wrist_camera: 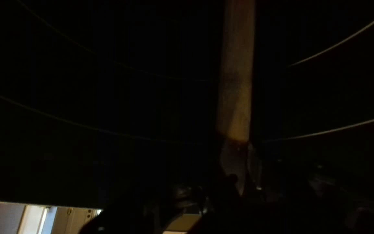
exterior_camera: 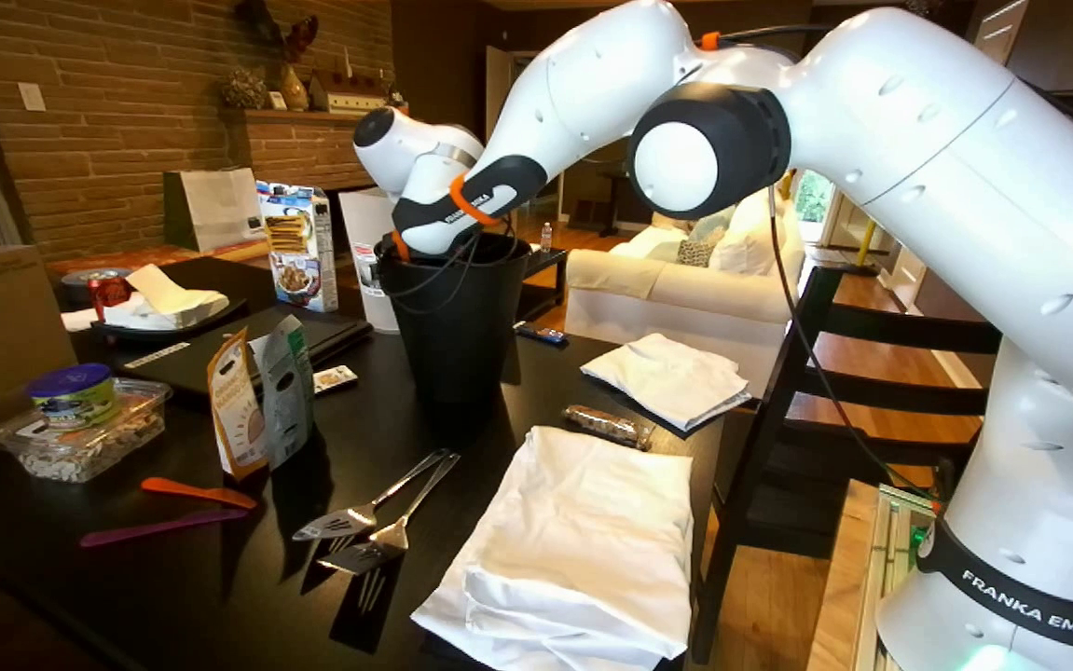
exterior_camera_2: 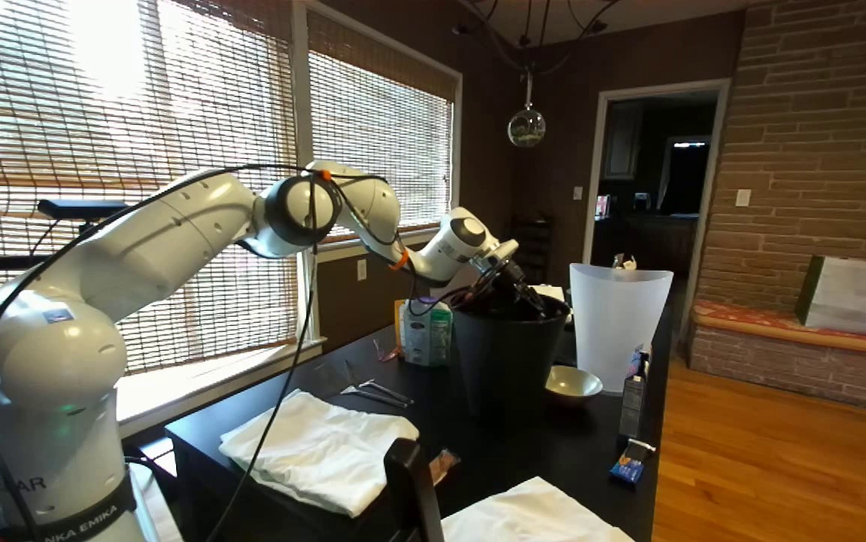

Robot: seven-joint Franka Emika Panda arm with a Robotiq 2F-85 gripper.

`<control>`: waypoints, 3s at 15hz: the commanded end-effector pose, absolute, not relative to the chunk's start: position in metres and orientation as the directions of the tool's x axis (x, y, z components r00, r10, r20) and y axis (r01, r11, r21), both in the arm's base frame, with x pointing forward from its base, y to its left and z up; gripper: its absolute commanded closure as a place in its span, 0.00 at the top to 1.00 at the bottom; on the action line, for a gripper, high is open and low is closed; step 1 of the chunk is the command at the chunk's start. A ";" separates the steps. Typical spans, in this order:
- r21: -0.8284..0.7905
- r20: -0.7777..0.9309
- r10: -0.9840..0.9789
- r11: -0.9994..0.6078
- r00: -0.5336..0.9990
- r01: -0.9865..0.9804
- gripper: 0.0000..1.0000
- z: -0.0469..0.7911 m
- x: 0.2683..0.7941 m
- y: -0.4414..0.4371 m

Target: Pick up the wooden spoon from the black bucket and place it on the table

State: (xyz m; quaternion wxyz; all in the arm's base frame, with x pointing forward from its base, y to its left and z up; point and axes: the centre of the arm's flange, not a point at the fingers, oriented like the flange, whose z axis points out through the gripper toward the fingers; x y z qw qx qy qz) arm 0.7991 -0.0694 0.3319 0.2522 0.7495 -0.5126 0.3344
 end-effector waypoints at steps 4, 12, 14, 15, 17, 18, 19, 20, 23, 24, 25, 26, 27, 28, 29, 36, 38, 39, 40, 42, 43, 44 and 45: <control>-0.017 0.750 -0.620 -0.366 0.231 -0.930 0.07 0.366 0.790 -0.064; -0.077 0.758 -0.627 -0.362 0.181 -0.929 0.07 0.420 0.790 -0.074; -0.085 0.759 -0.628 -0.359 0.173 -0.929 0.07 0.431 0.790 -0.080; -0.087 0.754 -0.634 -0.355 0.171 -0.931 0.07 0.437 0.790 -0.085; -0.100 0.753 -0.640 -0.341 0.153 -0.935 0.07 0.445 0.793 -0.095; -0.110 0.751 -0.645 -0.333 0.141 -0.936 0.07 0.448 0.794 -0.101; -0.115 0.746 -0.652 -0.322 0.133 -0.940 0.07 0.453 0.794 -0.107; -0.127 0.743 -0.659 -0.311 0.118 -0.942 0.07 0.458 0.794 -0.113; -0.161 0.724 -0.685 -0.281 0.080 -0.946 0.07 0.479 0.795 -0.131; -0.169 0.706 -0.705 -0.269 0.074 -0.948 0.07 0.487 0.796 -0.136; -0.181 0.688 -0.723 -0.251 0.060 -0.951 0.07 0.494 0.796 -0.142; -0.195 0.670 -0.741 -0.235 0.046 -0.952 0.07 0.500 0.796 -0.148; -0.203 0.651 -0.758 -0.219 0.035 -0.954 0.07 0.506 0.795 -0.153; -0.209 0.635 -0.772 -0.205 0.027 -0.956 0.07 0.512 0.794 -0.157; -0.212 0.621 -0.784 -0.195 0.022 -0.958 0.07 0.517 0.792 -0.161; -0.207 0.523 -0.853 -0.118 -0.008 -0.971 0.07 0.546 0.779 -0.196; -0.186 0.494 -0.870 -0.102 -0.003 -0.977 0.07 0.550 0.774 -0.205; -0.170 0.480 -0.877 -0.101 0.007 -0.980 0.07 0.550 0.771 -0.209; -0.154 0.464 -0.886 -0.105 0.022 -0.983 0.07 0.550 0.767 -0.211; -0.126 0.431 -0.901 -0.118 0.053 -0.985 0.07 0.551 0.760 -0.214; -0.125 0.418 -0.907 -0.118 0.056 -0.985 0.07 0.554 0.760 -0.215; -0.117 0.398 -0.915 -0.118 0.062 -0.986 0.07 0.554 0.758 -0.217; -0.112 0.383 -0.921 -0.125 0.073 -0.986 0.07 0.557 0.757 -0.217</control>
